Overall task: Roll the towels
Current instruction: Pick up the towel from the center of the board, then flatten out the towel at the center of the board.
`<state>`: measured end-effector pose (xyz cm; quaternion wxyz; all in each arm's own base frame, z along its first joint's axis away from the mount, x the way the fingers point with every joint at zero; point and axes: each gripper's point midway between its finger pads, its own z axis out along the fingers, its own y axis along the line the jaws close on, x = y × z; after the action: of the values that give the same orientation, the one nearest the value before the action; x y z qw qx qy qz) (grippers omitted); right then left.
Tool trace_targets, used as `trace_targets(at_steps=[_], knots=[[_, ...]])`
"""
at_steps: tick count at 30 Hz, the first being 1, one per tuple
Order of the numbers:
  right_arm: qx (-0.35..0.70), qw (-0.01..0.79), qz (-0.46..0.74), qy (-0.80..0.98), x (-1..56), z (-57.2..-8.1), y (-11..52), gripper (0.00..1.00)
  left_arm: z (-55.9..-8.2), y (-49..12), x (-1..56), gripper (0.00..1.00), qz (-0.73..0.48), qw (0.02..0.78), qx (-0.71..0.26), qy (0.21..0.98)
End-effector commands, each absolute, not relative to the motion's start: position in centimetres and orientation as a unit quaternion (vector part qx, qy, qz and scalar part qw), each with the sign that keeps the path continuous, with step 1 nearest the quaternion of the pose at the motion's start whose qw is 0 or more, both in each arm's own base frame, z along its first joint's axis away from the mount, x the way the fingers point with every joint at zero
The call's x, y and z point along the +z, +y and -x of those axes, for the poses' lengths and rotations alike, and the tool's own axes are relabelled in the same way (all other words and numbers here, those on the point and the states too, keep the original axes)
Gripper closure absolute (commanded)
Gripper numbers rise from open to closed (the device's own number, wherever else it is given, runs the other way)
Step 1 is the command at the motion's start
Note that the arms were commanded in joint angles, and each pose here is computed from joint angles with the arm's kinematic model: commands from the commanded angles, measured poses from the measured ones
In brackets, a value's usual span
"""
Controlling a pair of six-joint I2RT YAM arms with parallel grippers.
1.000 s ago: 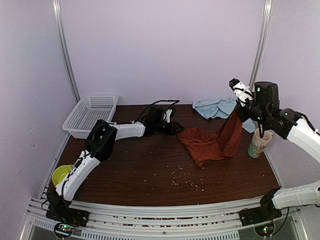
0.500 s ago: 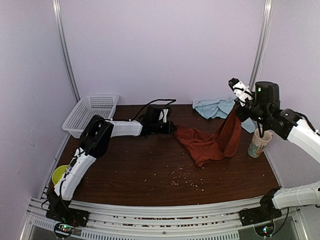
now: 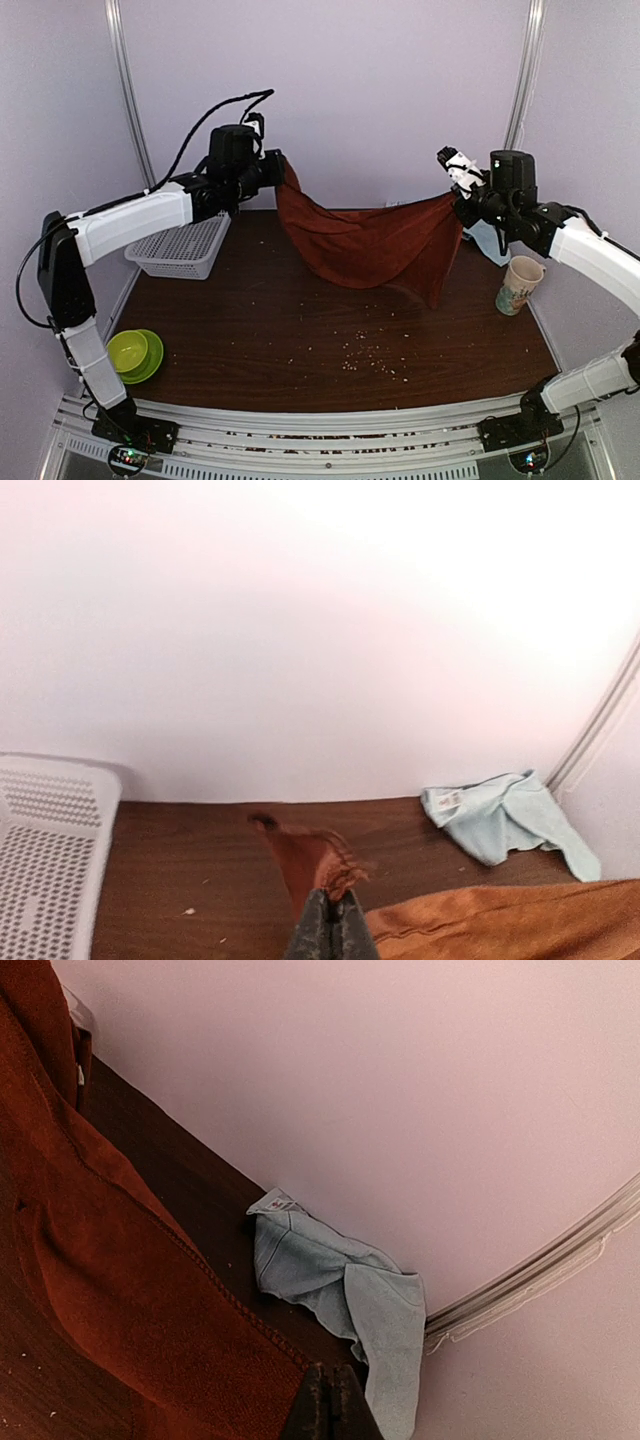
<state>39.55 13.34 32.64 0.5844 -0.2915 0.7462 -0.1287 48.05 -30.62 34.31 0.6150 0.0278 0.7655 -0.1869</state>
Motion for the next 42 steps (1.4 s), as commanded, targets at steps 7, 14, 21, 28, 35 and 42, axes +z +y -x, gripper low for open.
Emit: trace_targets(at_steps=[7,14,21,28,35,42], knots=[[-0.099,0.536,0.415,0.729,30.5,-39.7,12.0,1.0,-43.0,-22.9,24.9,1.0,-0.026,0.556,-0.049,0.83],[-0.082,0.482,0.498,0.716,26.6,-34.7,11.5,1.0,-39.1,-23.7,22.1,1.0,-0.062,0.522,-0.12,0.842],[-0.121,0.449,0.465,0.753,22.3,-35.5,9.4,1.0,-36.2,-24.5,14.4,1.0,-0.109,0.447,-0.124,0.879],[-0.194,0.455,0.336,0.801,22.4,-40.2,5.8,1.0,-34.9,-24.9,11.2,0.82,-0.163,0.398,-0.113,0.896],[-0.225,0.427,0.309,0.82,19.1,-42.3,4.6,1.0,-35.3,-24.4,13.5,0.22,-0.227,0.413,-0.062,0.88],[-0.224,0.409,0.305,0.83,18.3,-43.7,4.5,1.0,-37.9,-25.1,14.7,0.02,-0.335,0.438,0.024,0.834]])
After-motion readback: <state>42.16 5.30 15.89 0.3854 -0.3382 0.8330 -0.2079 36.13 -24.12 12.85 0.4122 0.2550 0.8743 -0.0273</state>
